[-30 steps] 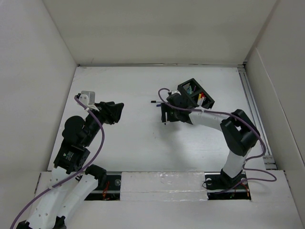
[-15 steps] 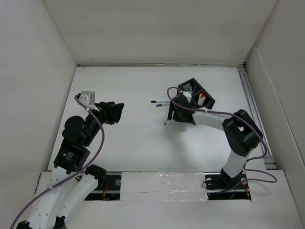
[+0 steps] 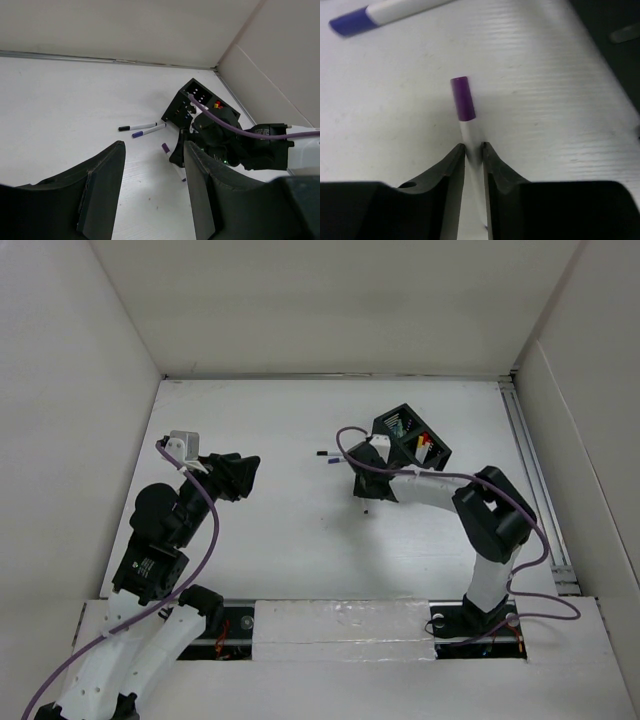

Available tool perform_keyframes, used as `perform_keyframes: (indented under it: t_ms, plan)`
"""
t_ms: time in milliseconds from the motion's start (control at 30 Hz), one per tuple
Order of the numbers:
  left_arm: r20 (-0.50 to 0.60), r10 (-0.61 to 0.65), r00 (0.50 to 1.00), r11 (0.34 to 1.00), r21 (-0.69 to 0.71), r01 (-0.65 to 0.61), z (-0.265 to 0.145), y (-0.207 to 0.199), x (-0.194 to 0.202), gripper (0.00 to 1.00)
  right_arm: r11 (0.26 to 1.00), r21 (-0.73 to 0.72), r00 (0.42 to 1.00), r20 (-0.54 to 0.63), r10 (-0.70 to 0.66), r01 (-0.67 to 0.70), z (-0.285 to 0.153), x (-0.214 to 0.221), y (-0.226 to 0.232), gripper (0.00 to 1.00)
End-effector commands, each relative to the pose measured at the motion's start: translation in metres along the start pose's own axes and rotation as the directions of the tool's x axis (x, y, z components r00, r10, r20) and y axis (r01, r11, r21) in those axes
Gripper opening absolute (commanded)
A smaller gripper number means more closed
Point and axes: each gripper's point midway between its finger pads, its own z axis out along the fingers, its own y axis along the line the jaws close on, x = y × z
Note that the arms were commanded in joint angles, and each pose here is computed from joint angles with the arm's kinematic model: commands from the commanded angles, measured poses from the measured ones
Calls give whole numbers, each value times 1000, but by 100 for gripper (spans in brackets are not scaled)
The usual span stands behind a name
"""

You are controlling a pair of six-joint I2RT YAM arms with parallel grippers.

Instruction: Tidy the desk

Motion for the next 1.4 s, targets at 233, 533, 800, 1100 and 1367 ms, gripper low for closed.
perform_keyframes:
  t_ms: [233,533,800,1100,1367]
  plan:
    - [48,13,999,1000,24,-14,0,-5,-12,46,988,49,989,-10,-149,149,-3,20,18,48]
    - [43,15,999,1000,24,-16,1,-5,-11,46,980,-9,980,-27,-198,197,-7,22,26,0]
    - [42,15,999,1000,25,-16,1,-5,-10,46,974,-203,967,252,-46,100,-90,-60,50,0]
    - [45,15,999,999,31,-16,0,-6,-11,46,962,-186,768,579,273,-201,-167,-187,-46,0]
    - [51,15,999,999,34,-17,-2,-6,-12,46,935,-14,671,692,266,-355,-141,-228,-125,0]
